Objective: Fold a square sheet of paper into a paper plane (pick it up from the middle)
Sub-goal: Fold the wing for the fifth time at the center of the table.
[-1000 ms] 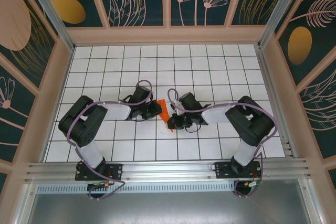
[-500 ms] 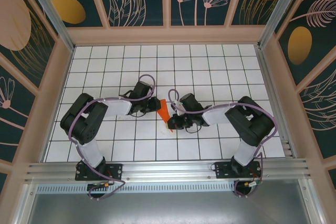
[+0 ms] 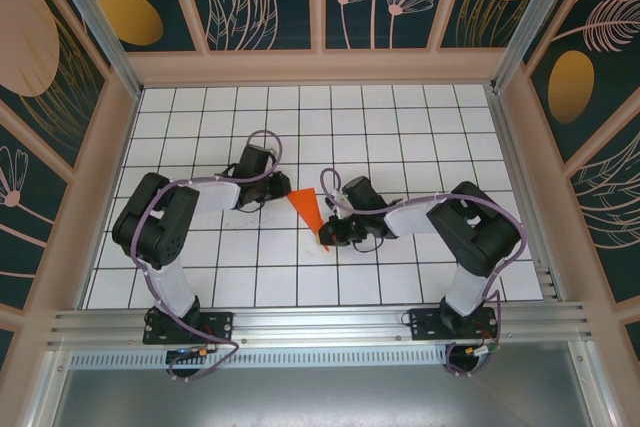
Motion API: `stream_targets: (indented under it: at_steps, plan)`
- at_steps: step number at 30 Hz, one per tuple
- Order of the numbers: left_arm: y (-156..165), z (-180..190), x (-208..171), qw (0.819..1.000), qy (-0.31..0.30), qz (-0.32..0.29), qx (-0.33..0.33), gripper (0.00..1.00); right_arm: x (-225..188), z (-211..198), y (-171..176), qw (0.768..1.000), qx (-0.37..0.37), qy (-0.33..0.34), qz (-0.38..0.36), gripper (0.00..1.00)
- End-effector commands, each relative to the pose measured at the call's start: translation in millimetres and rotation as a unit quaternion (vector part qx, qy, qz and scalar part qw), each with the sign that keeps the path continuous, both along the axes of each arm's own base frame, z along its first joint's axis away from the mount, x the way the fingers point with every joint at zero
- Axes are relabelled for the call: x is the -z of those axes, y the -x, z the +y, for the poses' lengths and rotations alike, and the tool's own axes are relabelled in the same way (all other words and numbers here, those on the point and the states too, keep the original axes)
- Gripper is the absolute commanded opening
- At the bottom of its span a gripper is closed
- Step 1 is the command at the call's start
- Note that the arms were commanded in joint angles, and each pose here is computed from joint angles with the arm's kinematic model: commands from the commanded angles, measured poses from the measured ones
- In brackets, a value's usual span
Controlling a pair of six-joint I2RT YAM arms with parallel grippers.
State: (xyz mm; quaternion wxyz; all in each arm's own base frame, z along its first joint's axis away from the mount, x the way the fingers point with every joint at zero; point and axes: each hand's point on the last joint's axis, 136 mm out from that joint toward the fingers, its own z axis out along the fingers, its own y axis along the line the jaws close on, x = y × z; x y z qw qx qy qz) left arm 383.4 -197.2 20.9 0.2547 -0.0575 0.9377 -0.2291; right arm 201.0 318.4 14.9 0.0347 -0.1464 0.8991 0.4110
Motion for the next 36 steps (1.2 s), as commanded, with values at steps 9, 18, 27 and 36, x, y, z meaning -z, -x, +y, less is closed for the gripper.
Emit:
stream_targets:
  at_steps: [9,18,27,36]
  plan:
    - [-18.4,1.9,-83.2,0.993,0.071,-0.095,-0.012,0.23,43.0,-14.3,-18.0,0.995,0.028,0.087,0.028,0.05]
    - [33.0,-45.8,-67.1,0.984,0.164,-0.061,0.036,0.18,41.4,0.6,-36.7,0.996,0.025,0.078,0.019,0.05]
    - [43.0,-58.5,-12.2,0.989,0.143,-0.007,0.026,0.14,41.0,0.0,-38.3,0.997,0.025,0.075,0.019,0.05]
    - [46.4,-49.1,18.3,0.994,0.107,0.015,0.009,0.12,32.9,-0.1,-35.8,0.998,0.018,0.065,0.014,0.05]
